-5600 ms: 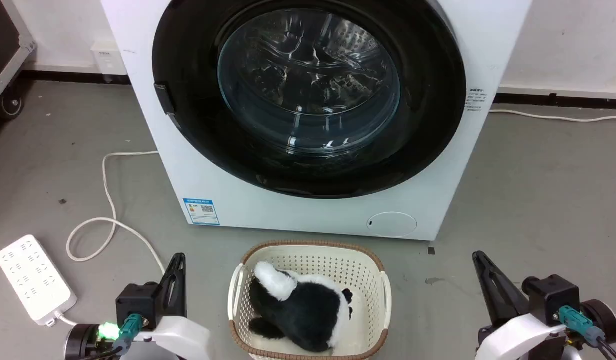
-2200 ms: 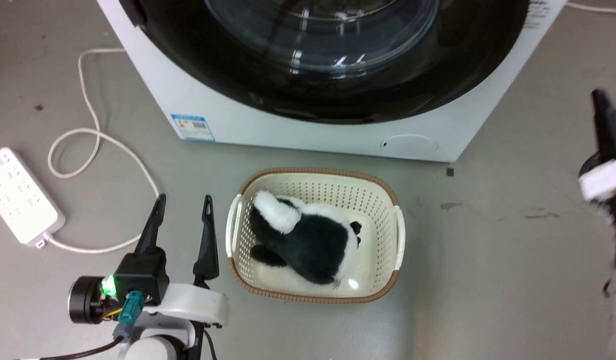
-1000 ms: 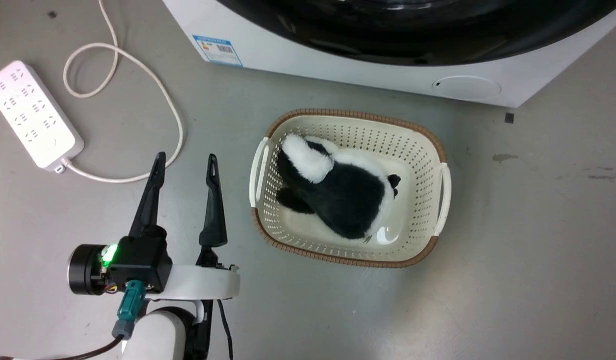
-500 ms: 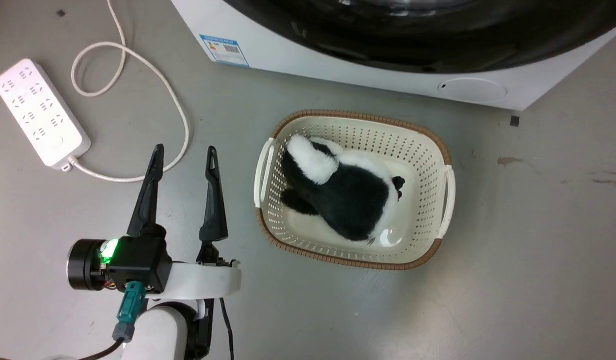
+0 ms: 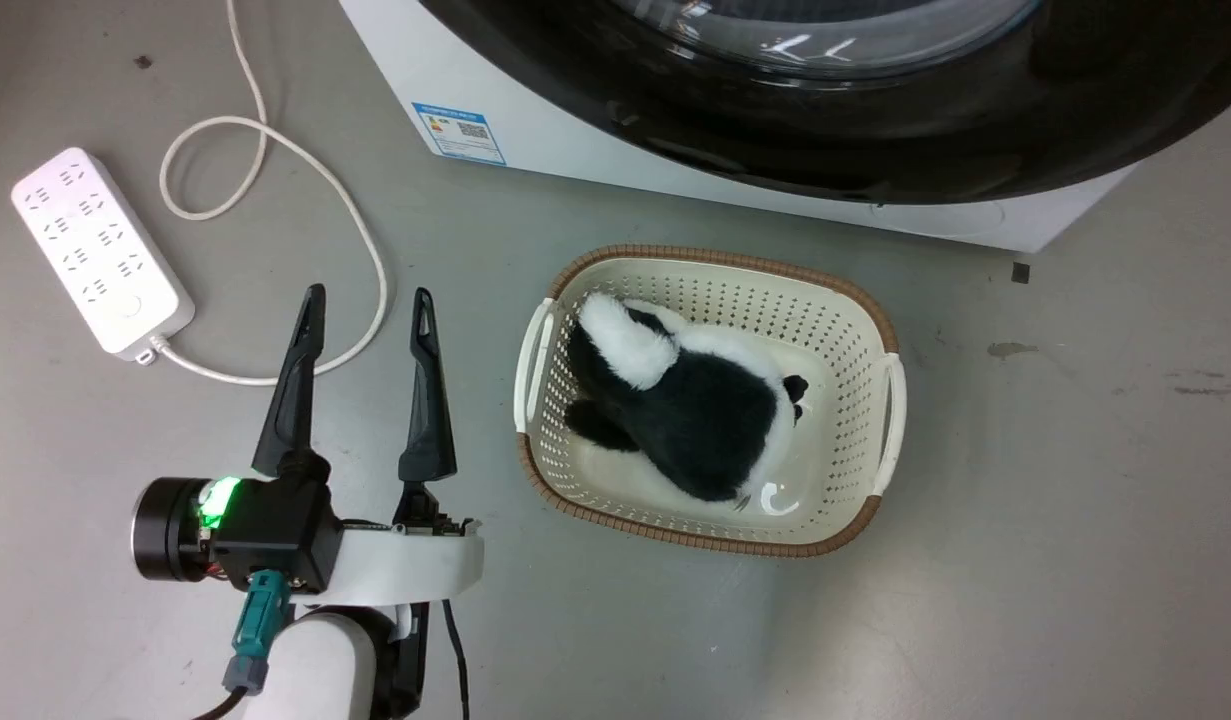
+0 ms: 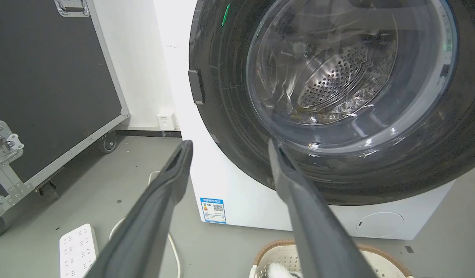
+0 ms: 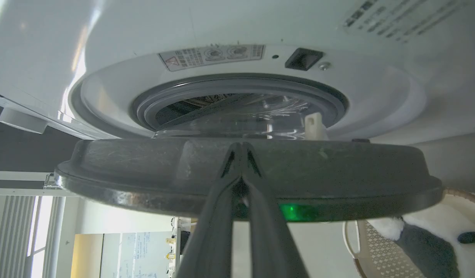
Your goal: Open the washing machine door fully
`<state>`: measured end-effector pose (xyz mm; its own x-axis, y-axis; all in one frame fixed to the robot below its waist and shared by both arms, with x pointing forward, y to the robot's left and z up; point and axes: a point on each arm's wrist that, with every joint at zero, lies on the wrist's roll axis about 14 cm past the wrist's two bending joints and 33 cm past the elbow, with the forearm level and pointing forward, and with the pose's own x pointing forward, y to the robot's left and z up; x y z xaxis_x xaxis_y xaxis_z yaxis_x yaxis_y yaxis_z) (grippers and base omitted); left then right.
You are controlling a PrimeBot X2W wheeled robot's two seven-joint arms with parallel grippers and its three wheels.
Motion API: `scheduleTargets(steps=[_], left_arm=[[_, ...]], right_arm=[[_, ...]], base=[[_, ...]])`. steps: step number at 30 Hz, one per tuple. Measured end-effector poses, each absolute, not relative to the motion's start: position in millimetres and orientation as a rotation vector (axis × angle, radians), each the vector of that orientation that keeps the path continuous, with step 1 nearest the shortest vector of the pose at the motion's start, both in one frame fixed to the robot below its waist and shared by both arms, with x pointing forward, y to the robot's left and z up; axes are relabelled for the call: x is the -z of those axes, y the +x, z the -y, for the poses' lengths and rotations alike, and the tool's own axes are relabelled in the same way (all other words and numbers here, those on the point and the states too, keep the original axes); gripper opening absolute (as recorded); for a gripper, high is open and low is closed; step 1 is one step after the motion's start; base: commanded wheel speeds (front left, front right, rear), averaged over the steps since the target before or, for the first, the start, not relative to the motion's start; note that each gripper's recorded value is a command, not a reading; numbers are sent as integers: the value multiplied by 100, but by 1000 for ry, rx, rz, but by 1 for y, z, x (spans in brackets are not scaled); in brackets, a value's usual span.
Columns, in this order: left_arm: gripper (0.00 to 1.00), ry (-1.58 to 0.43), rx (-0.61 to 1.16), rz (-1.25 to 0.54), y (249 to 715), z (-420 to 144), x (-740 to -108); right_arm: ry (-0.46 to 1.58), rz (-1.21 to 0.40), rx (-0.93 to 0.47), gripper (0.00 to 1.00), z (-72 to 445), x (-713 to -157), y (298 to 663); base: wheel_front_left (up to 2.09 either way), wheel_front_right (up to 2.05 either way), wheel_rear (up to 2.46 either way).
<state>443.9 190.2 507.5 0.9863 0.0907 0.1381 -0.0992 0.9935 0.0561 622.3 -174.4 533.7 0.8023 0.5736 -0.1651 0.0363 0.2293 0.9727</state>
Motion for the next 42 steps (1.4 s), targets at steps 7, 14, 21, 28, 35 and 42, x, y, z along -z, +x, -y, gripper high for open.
scheduleTargets(steps=[7,14,21,28,35,42], left_arm=[[100,70,-115,144,439,-197,-512],[100,54,-116,138,435,-196,-512],[100,55,-114,123,436,-196,-506],[100,54,-122,138,432,-198,-513],[100,36,-125,156,418,-197,-524],[100,21,-93,164,401,-189,-530]], right_arm=[[1258,-602,-396,0,173,-530,612],[1286,-539,-322,0,176,-522,617],[1311,-601,-329,0,157,-501,620],[1292,-762,-416,0,130,-487,592],[1254,-841,-496,0,120,-491,550],[1229,-918,-631,0,93,-496,500]], base=[[0,0,0],[0,0,0],[0,0,0],[0,0,0],[0,0,0],[0,0,0]])
